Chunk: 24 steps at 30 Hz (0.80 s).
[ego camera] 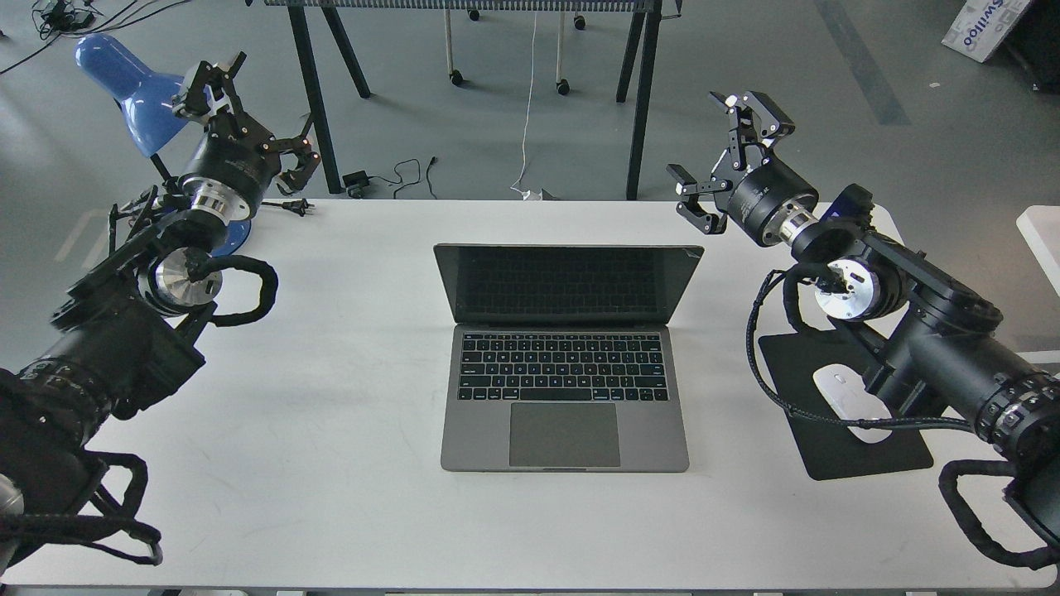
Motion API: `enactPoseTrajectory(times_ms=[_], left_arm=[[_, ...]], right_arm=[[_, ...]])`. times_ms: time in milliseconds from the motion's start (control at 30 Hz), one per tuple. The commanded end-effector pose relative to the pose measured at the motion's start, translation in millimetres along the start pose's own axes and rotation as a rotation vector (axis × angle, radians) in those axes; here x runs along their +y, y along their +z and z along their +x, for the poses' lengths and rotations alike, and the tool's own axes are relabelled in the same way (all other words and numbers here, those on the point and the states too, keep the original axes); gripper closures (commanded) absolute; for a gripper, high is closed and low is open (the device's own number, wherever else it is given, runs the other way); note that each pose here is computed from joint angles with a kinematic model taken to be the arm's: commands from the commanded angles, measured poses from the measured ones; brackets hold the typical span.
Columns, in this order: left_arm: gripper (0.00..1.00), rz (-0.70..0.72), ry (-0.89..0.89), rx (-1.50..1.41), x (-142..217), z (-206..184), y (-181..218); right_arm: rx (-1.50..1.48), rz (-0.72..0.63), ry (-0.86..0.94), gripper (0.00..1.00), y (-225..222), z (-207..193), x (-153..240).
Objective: Close notebook with right arm
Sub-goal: 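Move the right gripper above the laptop screen's top edge, then lower the right gripper onto the back of the laptop screen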
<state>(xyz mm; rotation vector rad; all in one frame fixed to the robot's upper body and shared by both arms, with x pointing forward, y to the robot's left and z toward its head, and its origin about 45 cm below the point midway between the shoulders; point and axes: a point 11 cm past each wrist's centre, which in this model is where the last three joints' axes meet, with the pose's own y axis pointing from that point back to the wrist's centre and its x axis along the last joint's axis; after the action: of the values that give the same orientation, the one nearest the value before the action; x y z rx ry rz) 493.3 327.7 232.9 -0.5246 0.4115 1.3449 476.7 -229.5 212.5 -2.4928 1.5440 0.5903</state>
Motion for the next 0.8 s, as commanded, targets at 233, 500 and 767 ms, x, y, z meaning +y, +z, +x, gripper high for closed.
enactPoseTrajectory(times_ms=[233, 500, 767], left_arm=[[0.0, 0.001, 0.0, -0.001, 0, 0, 0], [0.0, 0.001, 0.0, -0.001, 0, 0, 0], [0.0, 0.001, -0.001, 0.0, 0, 0, 0]], right_arm=[[0.011, -0.063, -0.112, 0.0, 20, -28, 10], [0.005, -0.083, -0.134, 0.0, 24, -23, 33], [0.001, -0.101, -0.129, 0.0, 31, -18, 44]])
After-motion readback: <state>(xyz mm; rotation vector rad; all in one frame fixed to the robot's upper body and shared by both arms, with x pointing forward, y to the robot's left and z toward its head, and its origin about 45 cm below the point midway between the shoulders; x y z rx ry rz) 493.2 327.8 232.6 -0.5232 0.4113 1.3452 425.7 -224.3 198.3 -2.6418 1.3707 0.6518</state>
